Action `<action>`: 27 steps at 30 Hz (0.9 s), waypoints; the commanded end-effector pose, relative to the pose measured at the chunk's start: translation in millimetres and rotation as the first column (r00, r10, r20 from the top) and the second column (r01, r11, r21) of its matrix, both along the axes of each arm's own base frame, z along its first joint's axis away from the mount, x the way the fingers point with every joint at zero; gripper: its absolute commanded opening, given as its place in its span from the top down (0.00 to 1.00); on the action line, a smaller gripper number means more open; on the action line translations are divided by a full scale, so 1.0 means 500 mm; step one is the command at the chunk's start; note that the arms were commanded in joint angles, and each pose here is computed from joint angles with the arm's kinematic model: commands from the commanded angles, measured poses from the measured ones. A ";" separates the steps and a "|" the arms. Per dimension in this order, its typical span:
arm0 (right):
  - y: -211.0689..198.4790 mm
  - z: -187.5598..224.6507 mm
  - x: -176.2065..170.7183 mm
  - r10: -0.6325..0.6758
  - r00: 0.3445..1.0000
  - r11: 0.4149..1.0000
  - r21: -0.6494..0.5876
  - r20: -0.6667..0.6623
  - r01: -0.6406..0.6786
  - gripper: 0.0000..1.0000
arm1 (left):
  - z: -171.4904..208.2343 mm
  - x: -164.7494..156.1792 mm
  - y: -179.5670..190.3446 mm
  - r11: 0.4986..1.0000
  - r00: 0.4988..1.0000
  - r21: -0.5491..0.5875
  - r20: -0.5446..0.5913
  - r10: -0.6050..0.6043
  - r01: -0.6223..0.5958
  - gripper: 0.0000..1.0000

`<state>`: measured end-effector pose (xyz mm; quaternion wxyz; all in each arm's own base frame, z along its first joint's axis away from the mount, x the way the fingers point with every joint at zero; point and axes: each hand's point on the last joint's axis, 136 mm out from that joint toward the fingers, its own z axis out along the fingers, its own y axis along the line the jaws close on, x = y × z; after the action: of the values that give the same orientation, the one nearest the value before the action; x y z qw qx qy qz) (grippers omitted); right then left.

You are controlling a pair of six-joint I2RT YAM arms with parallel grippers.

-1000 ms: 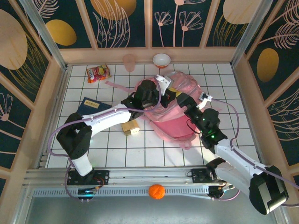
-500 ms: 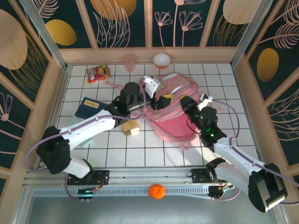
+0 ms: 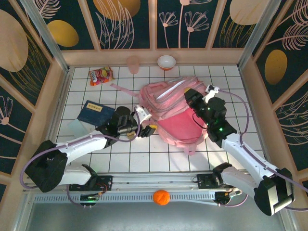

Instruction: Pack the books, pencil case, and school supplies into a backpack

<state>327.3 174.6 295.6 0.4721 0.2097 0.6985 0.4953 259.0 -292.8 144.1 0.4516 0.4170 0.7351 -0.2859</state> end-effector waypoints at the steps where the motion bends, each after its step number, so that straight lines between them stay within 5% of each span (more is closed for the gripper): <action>1: 0.002 0.158 -0.009 0.016 0.975 0.998 0.057 0.221 -0.029 1.00 | 0.006 0.010 -0.011 0.999 0.993 -0.003 0.108 -0.039 0.040 0.23; 7: 0.011 0.171 -0.005 0.053 0.973 0.997 0.036 0.222 -0.063 1.00 | -0.029 0.050 0.003 0.998 0.989 0.035 0.138 0.053 -0.059 0.25; 18: 0.015 0.179 -0.008 0.081 0.971 0.994 0.052 0.226 -0.095 1.00 | -0.033 0.056 -0.033 1.000 0.985 -0.021 0.170 -0.006 0.010 0.38; 27: 0.002 0.170 -0.002 0.063 0.976 0.996 0.050 0.208 -0.075 1.00 | -0.045 0.049 -0.026 1.000 0.986 0.007 0.163 -0.016 0.015 0.80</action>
<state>332.4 177.9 301.6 0.4540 0.1875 0.7155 0.4967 286.0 -303.1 113.9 0.4972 0.4371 0.7086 -0.2444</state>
